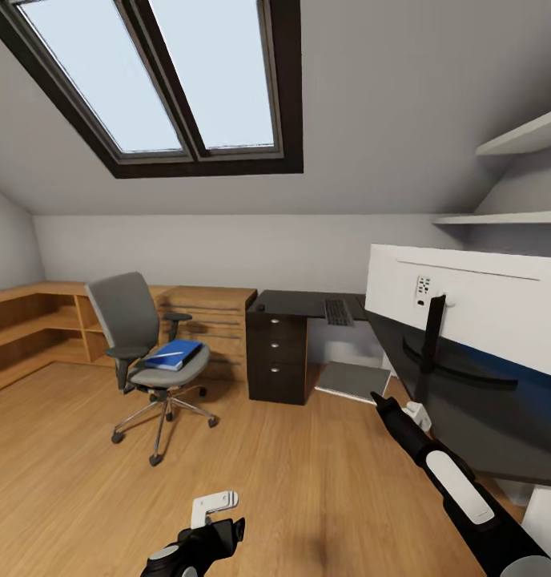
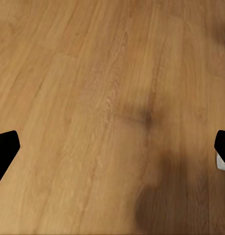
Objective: In the bedroom, organize the workspace by keeping the computer under the desk, ensuring the monitor is on the desk, placing the keyboard on the desk next to the monitor, placing the mouse on the desk next to the keyboard, moving the folder from the swivel chair onto the desk next to the mouse, stacking the notebook on top of the folder with the pen on top of the notebook, and positioning the swivel chair next to the desk.
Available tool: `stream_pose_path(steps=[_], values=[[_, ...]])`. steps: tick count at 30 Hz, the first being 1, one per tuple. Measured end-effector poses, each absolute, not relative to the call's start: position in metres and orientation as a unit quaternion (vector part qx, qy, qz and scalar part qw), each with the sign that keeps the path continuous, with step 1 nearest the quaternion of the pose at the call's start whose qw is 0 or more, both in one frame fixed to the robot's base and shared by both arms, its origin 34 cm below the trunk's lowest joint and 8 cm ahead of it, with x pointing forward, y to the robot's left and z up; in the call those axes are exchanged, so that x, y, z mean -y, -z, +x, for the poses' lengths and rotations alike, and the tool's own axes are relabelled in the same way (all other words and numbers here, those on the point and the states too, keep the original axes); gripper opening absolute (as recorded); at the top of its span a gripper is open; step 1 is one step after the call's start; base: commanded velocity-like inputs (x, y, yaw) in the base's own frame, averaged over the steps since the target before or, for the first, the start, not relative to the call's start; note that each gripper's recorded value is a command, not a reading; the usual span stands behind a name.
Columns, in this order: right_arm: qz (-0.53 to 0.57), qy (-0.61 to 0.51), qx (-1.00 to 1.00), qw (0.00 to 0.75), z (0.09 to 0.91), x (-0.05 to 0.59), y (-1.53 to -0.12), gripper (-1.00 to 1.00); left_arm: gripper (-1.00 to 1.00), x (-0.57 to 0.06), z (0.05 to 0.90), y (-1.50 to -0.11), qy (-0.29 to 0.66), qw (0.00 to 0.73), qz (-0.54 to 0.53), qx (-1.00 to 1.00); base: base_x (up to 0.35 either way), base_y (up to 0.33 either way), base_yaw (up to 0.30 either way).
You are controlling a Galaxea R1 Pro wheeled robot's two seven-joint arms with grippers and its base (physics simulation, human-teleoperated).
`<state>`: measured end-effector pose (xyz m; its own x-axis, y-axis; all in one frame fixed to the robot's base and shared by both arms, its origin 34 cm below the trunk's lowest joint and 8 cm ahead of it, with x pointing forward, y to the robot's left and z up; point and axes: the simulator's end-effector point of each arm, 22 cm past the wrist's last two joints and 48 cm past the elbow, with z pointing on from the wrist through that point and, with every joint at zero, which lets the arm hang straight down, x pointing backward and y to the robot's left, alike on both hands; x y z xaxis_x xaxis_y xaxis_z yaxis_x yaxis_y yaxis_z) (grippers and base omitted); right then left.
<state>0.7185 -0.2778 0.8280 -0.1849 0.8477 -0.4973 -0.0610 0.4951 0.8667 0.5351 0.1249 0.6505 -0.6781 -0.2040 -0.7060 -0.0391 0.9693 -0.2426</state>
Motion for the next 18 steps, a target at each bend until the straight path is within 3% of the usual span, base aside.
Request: stream_pose_path(steps=[7,18], values=[[0.302,-0.407,-0.655,0.560,0.721,0.271,-0.840,-1.00,1.00,-0.126,0.540,-0.667,0.105,0.404,-0.071,-0.906,0.000,0.000,0.050],[0.306,-0.405,-0.659,0.555,0.725,0.269,-0.852,-1.00,1.00,-0.135,0.545,-0.683,0.101,0.403,-0.083,-0.906,0.000,0.000,0.155]])
